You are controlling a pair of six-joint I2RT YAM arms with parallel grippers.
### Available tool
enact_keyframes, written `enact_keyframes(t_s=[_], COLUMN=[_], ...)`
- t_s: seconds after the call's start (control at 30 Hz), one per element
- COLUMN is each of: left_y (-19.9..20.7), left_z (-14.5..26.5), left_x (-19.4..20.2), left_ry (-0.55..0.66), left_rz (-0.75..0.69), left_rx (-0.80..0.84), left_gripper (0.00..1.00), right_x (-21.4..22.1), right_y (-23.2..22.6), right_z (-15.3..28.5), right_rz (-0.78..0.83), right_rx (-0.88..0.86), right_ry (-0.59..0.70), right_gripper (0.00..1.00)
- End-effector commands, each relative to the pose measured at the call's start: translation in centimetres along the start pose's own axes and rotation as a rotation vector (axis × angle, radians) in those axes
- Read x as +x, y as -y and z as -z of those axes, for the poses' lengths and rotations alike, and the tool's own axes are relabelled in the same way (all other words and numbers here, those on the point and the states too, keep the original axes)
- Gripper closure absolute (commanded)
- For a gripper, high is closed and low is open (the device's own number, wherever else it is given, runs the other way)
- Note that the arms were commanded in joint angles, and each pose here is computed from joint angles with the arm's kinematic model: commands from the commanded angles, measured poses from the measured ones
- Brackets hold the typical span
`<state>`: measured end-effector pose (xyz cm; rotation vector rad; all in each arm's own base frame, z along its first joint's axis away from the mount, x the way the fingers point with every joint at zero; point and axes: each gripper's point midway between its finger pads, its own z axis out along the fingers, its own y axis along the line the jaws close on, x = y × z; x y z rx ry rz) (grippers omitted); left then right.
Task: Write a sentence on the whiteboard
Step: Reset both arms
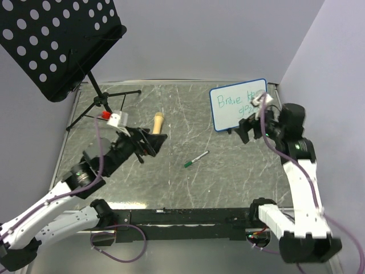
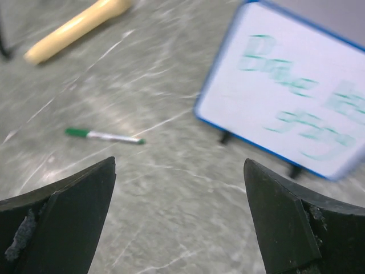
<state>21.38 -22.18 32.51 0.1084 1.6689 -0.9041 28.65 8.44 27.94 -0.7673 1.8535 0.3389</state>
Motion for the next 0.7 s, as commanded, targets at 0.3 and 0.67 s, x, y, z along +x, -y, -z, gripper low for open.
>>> enact_keyframes(t_s=[0.3,0.67], left_y=[1.6,-0.4], left_z=[3.0,3.2], left_x=[-3.8,-3.6], left_ry=[0.04,0.055], left_rz=[-0.026,-0.065], left_rx=[0.034,-0.049], left_gripper=[0.03,0.04], right_x=[-2.1,-2.8], right_y=[3.6,3.4], right_z=[10.4,11.1], right_rz=[-0.281,-0.251], right_rx=[0.576,0.589], right_ry=[0.159,0.214], right_gripper=[0.0,0.0])
